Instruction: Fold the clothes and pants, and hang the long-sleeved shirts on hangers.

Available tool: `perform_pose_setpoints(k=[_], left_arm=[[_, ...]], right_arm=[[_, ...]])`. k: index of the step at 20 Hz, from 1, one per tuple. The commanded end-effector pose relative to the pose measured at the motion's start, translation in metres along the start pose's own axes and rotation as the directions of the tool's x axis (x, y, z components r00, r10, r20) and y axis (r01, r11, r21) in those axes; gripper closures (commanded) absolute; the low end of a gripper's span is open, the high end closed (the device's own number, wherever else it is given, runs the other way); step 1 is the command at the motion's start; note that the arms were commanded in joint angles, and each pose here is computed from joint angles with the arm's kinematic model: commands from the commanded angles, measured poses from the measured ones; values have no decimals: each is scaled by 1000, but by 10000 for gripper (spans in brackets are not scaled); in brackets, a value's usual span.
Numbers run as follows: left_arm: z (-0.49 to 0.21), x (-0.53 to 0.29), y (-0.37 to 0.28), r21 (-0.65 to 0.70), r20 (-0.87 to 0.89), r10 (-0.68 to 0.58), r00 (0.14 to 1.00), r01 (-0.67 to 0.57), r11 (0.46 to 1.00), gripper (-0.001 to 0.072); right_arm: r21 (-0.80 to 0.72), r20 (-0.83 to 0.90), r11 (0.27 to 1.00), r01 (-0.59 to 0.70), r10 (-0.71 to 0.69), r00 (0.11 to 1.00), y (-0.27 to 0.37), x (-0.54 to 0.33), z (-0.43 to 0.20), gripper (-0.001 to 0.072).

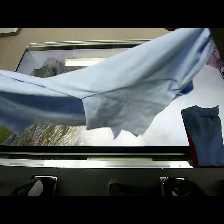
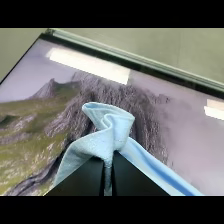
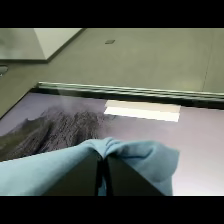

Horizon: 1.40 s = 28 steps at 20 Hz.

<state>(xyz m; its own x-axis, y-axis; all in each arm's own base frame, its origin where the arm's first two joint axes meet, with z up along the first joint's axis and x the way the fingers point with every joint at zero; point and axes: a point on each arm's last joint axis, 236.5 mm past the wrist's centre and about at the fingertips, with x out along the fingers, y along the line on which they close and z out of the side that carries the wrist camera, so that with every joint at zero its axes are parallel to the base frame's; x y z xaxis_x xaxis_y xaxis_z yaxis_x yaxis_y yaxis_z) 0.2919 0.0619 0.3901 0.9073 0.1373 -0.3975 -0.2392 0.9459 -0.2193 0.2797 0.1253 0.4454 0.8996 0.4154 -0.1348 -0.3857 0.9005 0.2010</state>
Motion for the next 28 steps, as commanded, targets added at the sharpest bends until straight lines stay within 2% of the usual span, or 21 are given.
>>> perform_pose_setpoints(k=[1, 6, 10, 15, 16, 17, 18, 19, 20, 21, 22, 25, 26, 28], left_arm=[[-33, 33, 15, -33, -116, 31, 993, -35, 999, 692], [-112, 185, 28, -92, -292, -5, 957, -23, 995, 692], [-212, 308, 35, -99, -473, -2, 881, -51, 994, 692], [-293, 378, 31, -126, -601, -25, 799, -64, 990, 685], [-299, 382, 29, -146, -609, -39, 792, -64, 987, 664], [-301, 384, 26, -166, -611, -53, 790, -63, 984, 598], [-299, 383, 25, -178, -611, -60, 789, -63, 982, 432], [-295, 380, 25, -192, -616, -70, 785, -63, 979, 155], [-288, 375, 27, -203, -622, -77, 779, -65, 977, 16], [-276, 368, 32, -204, -625, -79, 776, -65, 977, 17], [-262, 359, 40, -199, -621, -76, 780, -63, 978, 18], [-218, 317, 76, -190, -592, -46, 805, -84, 978, 18], [-205, 302, 91, -209, -570, -32, 821, -108, 972, 18], [-197, 275, 117, -228, -550, 3, 835, -154, 961, 19]], right_arm=[[9, -75, 999, 40, -39, 996, -11, 38, -19, 681], [-17, -345, 992, 122, -120, 931, -47, 179, -126, 682], [68, -453, 979, 191, -140, 880, -74, 289, -233, 680], [245, -597, 912, 329, -126, 792, -92, 345, -355, 679], [254, -624, 905, 341, -116, 773, -92, 345, -369, 679], [257, -646, 900, 351, -110, 756, -91, 343, -378, 677], [250, -657, 901, 353, -110, 746, -91, 341, -380, 674], [234, -667, 909, 346, -109, 737, -90, 336, -378, 625], [203, -678, 922, 328, -109, 727, -88, 328, -373, 513], [154, -688, 943, 294, -111, 717, -88, 318, -363, 363], [100, -699, 962, 254, -114, 706, -87, 305, -351, 330], [-102, -708, 973, 207, -217, 672, -122, 250, -298, 328], [-135, -705, 964, 229, -256, 661, -142, 230, -281, 326], [-108, -715, 940, 324, -300, 632, -188, 193, -265, 302]])
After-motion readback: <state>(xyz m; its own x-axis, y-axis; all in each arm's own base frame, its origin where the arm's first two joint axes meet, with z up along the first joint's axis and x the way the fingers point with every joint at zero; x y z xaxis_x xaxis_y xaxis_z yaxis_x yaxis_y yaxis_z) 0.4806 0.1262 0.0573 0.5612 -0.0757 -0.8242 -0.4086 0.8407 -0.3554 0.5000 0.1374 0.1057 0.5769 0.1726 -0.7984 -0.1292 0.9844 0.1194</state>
